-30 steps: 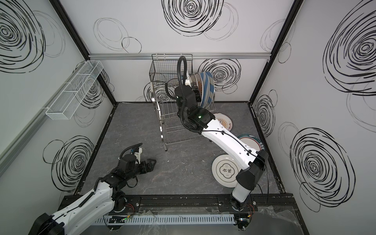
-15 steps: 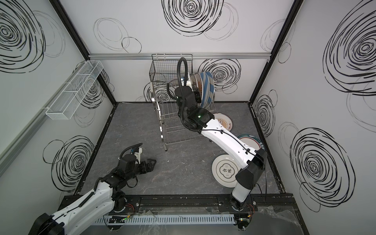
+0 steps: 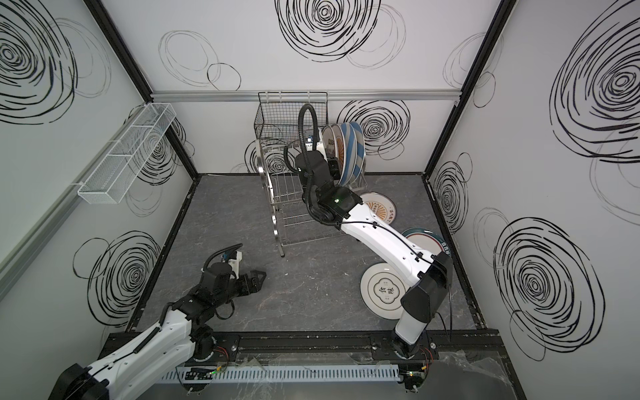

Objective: Load the plates into the dish rack
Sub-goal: 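Lower the flower plate into the rack slot beside the other plates with the right gripper, then open the right gripper and draw it back toward the teal-rimmed plate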

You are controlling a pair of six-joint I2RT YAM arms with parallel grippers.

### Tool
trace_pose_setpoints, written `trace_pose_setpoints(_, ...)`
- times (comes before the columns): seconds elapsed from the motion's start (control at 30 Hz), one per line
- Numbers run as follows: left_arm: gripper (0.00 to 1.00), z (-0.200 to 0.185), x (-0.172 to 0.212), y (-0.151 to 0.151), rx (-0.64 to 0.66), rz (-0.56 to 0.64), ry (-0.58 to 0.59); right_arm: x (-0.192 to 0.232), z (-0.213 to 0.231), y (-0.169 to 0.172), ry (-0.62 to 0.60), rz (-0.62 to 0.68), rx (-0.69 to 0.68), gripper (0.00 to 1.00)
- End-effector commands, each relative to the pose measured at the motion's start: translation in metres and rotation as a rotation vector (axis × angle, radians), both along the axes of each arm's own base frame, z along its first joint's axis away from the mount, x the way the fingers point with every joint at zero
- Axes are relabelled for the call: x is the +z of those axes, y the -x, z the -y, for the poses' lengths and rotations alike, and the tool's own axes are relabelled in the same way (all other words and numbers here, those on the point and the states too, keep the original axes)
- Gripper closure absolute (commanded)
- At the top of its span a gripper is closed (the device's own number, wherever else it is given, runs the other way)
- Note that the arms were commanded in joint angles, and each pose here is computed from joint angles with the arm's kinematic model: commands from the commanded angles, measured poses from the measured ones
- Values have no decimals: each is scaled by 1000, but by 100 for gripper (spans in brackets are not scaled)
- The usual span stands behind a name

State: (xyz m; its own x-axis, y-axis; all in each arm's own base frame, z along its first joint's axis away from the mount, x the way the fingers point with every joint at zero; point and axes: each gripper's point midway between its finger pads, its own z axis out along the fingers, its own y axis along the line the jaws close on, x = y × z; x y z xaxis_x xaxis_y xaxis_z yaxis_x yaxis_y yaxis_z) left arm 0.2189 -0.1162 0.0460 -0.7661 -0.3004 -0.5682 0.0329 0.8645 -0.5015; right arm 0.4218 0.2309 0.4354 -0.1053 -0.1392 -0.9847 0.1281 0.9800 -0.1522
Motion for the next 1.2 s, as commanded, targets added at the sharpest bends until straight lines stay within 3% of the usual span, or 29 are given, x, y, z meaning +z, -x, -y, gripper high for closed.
trace_pose_setpoints(0.0, 4, 4, 7, -4, -22, 43, 8, 22, 9, 5, -69, 62, -19, 76)
trace_pose_setpoints(0.33, 4, 4, 7, -4, -20, 44, 7, 38, 6, 12, -73, 75, 22, 63)
trace_pose_setpoints(0.77, 4, 3, 8, -4, -15, 49, 7, 78, 5, 37, -67, 83, 139, 26)
trace_pose_setpoints(0.97, 4, 2, 8, -4, -9, 49, 2, 89, 16, 66, -129, 73, 246, 22)
trace_pose_setpoints(1.17, 4, 1, 10, -4, -5, 62, 6, 61, 27, 103, -200, -18, 382, 19)
